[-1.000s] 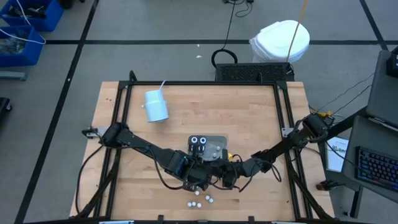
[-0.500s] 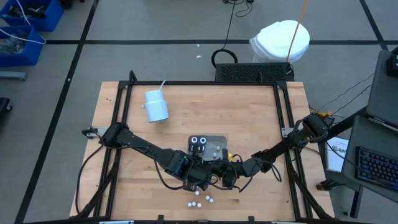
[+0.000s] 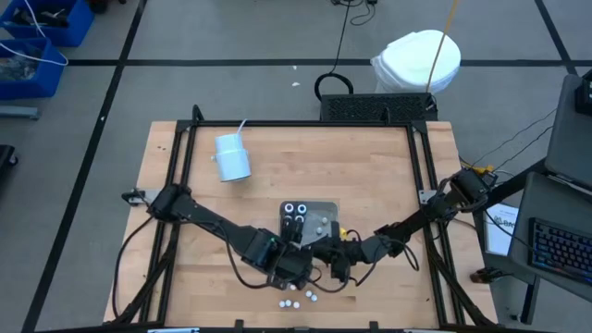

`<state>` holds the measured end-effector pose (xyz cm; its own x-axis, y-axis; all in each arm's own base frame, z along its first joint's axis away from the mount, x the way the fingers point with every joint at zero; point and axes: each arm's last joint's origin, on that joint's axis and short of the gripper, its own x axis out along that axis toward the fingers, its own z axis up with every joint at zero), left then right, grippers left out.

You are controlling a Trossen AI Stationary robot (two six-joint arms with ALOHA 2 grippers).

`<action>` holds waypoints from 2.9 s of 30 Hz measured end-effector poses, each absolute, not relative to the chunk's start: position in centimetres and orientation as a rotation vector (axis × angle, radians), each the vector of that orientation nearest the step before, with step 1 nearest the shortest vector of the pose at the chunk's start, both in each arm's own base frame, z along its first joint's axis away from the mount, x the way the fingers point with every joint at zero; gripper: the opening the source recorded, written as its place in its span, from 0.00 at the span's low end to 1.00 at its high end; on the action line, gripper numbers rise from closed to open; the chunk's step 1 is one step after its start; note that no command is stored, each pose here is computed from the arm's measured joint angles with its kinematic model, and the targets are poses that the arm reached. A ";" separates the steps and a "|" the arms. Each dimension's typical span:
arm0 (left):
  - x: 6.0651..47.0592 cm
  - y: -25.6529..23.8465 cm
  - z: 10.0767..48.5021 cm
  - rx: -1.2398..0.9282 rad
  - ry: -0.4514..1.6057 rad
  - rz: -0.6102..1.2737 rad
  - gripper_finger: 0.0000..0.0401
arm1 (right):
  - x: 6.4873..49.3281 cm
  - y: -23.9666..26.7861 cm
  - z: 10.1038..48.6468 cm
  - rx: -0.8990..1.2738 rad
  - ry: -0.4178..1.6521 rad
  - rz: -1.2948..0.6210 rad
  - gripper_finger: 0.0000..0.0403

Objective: Pick & Place food coloring
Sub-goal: Put the left small purple food coloring bottle into the bin

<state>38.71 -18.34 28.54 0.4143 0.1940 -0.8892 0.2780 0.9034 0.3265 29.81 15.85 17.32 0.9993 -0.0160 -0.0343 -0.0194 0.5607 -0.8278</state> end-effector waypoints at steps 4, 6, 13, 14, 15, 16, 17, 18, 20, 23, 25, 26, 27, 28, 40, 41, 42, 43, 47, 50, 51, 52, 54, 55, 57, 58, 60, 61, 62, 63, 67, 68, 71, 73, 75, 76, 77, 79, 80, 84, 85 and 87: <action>37.9 -19.3 28.6 0.532 1.155 -0.054 0.70 | 29.1 16.5 18.2 -0.968 0.006 0.009 0.11; 37.6 -19.5 28.7 0.563 1.154 -0.027 0.70 | 28.3 16.7 18.9 -0.955 -0.020 0.015 0.11; 37.1 -19.8 28.9 0.683 1.092 0.144 0.62 | 24.0 16.2 21.1 -0.856 -0.077 -0.002 0.11; 37.2 -19.9 29.0 0.684 1.074 0.144 0.61 | 23.3 16.1 21.4 -0.834 -0.099 0.023 0.11; 37.4 -20.0 29.1 0.683 1.049 0.144 0.60 | 22.5 15.9 21.6 -0.808 -0.124 0.054 0.11; 37.7 -20.1 29.2 0.686 1.022 0.143 0.58 | 21.7 15.7 21.9 -0.776 -0.159 0.088 0.11; 38.0 -20.3 29.3 0.693 0.995 0.137 0.57 | 20.9 15.5 22.2 -0.736 -0.200 0.129 0.11; 38.2 -20.4 29.4 0.702 0.963 0.131 0.57 | 20.1 15.3 22.5 -0.693 -0.244 0.172 0.11; 38.8 -20.7 29.8 0.734 0.897 0.125 0.55 | 18.6 14.7 22.8 -0.612 -0.317 0.261 0.11; 39.4 -21.4 30.4 0.810 0.803 0.117 0.52 | 16.8 13.7 23.1 -0.485 -0.390 0.356 0.11; 39.7 -21.9 30.9 0.877 0.741 0.129 0.50 | 15.9 13.0 23.2 -0.393 -0.399 0.375 0.11; 39.9 -22.2 31.2 0.914 0.712 0.132 0.49 | 15.5 12.7 23.2 -0.351 -0.401 0.380 0.11; 40.1 -22.4 31.5 0.952 0.680 0.127 0.48 | 15.2 12.4 23.2 -0.320 -0.401 0.381 0.11; 40.3 -22.6 31.8 0.989 0.650 0.116 0.46 | 15.0 12.1 23.2 -0.298 -0.400 0.380 0.11; 42.2 -21.8 31.7 1.391 0.607 0.103 0.44 | 15.6 10.9 22.8 -0.192 -0.369 0.403 0.11; 42.3 -21.8 31.8 1.396 0.601 0.140 0.46 | 15.6 10.9 22.8 -0.189 -0.367 0.398 0.11; 42.4 -21.8 32.0 1.386 0.584 0.174 0.47 | 15.7 10.8 22.8 -0.187 -0.366 0.394 0.11; 42.6 -21.9 32.2 1.364 0.559 0.197 0.49 | 15.7 10.7 22.8 -0.184 -0.364 0.391 0.11; 42.7 -22.1 32.6 1.360 0.519 0.205 0.59 | 15.9 10.6 22.7 -0.183 -0.358 0.379 0.11; 42.8 -22.0 32.0 1.446 0.560 0.172 0.65 | 16.1 10.3 22.8 -0.156 -0.358 0.366 0.11; 43.0 -21.9 31.8 1.470 0.567 0.164 0.67 | 16.2 10.2 22.8 -0.147 -0.355 0.360 0.11; 43.0 -21.9 31.6 1.497 0.575 0.148 0.69 | 16.3 10.1 22.7 -0.143 -0.352 0.356 0.11; 43.4 -22.0 31.1 1.528 0.559 0.095 0.71 | 16.5 10.0 22.7 -0.132 -0.355 0.346 0.11; 43.6 -22.1 31.0 1.551 0.547 0.075 0.72 | 16.6 10.0 22.6 -0.126 -0.357 0.341 0.11; 43.8 -22.3 30.6 1.608 0.541 0.058 0.72 | 16.8 9.9 22.5 -0.120 -0.358 0.332 0.11; 44.1 -22.4 30.5 1.621 0.528 0.066 0.72 | 16.9 9.9 22.5 -0.120 -0.358 0.329 0.11; 44.5 -22.4 30.3 1.648 0.518 0.083 0.71 | 16.9 9.9 22.5 -0.117 -0.366 0.328 0.11; 44.7 -22.4 30.3 1.653 0.509 0.105 0.70 | 16.9 9.9 22.6 -0.114 -0.373 0.327 0.11; 44.9 -22.3 30.4 1.664 0.507 0.125 0.68 | 16.9 9.9 22.6 -0.114 -0.373 0.327 0.11; 45.2 -22.2 30.4 1.667 0.497 0.145 0.67 | 16.9 9.9 22.6 -0.115 -0.371 0.328 0.11; 45.6 -21.6 30.7 1.692 0.497 0.173 0.60 | 16.9 9.9 22.6 -0.115 -0.372 0.328 0.11; 45.7 -21.4 30.7 1.685 0.496 0.174 0.58 | 16.9 9.9 22.6 -0.115 -0.371 0.328 0.11; 45.9 -21.0 30.7 1.661 0.498 0.186 0.54 | 16.9 9.9 22.6 -0.115 -0.372 0.330 0.11; 46.0 -20.8 30.7 1.658 0.498 0.187 0.51 | 16.9 9.9 22.6 -0.116 -0.372 0.330 0.11; 46.1 -20.7 30.7 1.657 0.493 0.180 0.48 | 16.9 9.9 22.6 -0.117 -0.371 0.330 0.11; 46.1 -20.6 30.7 1.657 0.493 0.178 0.46 | 16.9 9.9 22.5 -0.118 -0.369 0.330 0.11; 46.2 -20.5 30.7 1.654 0.493 0.180 0.45 | 16.9 9.9 22.5 -0.118 -0.368 0.330 0.11; 46.2 -20.4 30.7 1.643 0.494 0.185 0.41 | 16.9 9.9 22.5 -0.117 -0.369 0.330 0.11; 46.2 -20.4 30.7 1.642 0.494 0.185 0.40 | 16.9 9.9 22.5 -0.117 -0.369 0.331 0.11; 46.3 -20.4 30.6 1.661 0.487 0.164 0.34 | 16.9 9.9 22.5 -0.118 -0.369 0.331 0.11; 46.2 -20.5 30.6 1.662 0.482 0.149 0.33 | 16.9 9.9 22.5 -0.118 -0.369 0.330 0.11; 46.2 -20.5 30.5 1.657 0.477 0.132 0.32 | 16.9 9.9 22.5 -0.120 -0.365 0.331 0.11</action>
